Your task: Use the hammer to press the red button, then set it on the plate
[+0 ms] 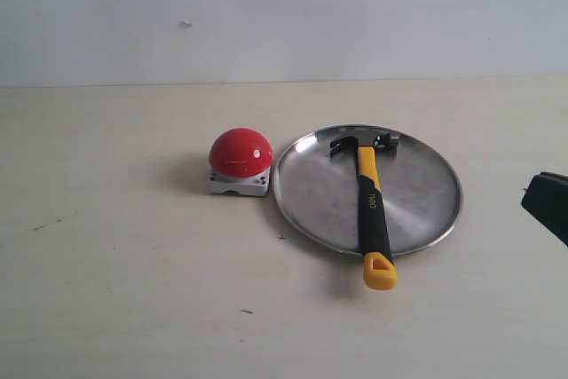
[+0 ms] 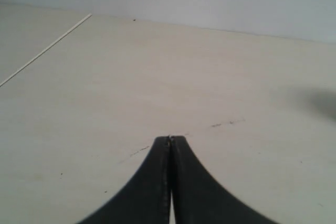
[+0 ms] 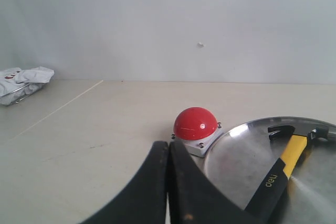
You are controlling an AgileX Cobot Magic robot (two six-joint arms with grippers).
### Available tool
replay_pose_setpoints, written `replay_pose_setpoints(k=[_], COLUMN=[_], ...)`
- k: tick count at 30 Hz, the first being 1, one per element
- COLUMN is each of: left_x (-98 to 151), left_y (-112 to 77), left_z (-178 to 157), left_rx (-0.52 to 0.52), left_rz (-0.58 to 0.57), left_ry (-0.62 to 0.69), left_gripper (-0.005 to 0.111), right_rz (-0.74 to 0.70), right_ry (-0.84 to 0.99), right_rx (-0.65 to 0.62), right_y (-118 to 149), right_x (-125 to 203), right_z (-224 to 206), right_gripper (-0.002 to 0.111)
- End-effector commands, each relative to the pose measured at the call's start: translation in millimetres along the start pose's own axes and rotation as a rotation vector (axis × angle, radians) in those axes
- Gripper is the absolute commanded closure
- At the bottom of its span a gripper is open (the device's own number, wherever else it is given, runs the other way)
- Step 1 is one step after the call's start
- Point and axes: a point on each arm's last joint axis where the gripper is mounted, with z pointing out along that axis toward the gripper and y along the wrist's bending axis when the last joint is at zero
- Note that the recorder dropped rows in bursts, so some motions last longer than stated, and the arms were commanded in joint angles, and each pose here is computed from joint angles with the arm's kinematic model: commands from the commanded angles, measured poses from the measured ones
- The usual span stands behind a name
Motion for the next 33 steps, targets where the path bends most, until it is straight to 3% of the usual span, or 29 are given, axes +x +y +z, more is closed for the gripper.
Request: replay_pose_setpoints(k=[1,22,26,33], left_x=[0,0,0,0], left_y=[5.1,5.1,5.1,5.1], left_z=[-1,-1,-1,-1], left_rx=[-0.056,-0.056,-0.056,-0.056], left_rz=[-0.079,-0.079,-0.079,-0.079], left_ry=[-0.01,-0.01,-0.01,-0.01], left_gripper=[0.107,0.107,0.107,0.107], right_rz=[-0.001,-0.006,-0.225,-0.234], right_ry=[-0.002,-0.008,-0.066,-0.233], right_rx=[-0.009,-0.009,0.082,0.334], right_y=[1,1,-6,-19], right_x=[0,0,-5,-18], right_z=[0,-1,-8,-29], right_gripper=[0.108,0.108,0.108,0.108])
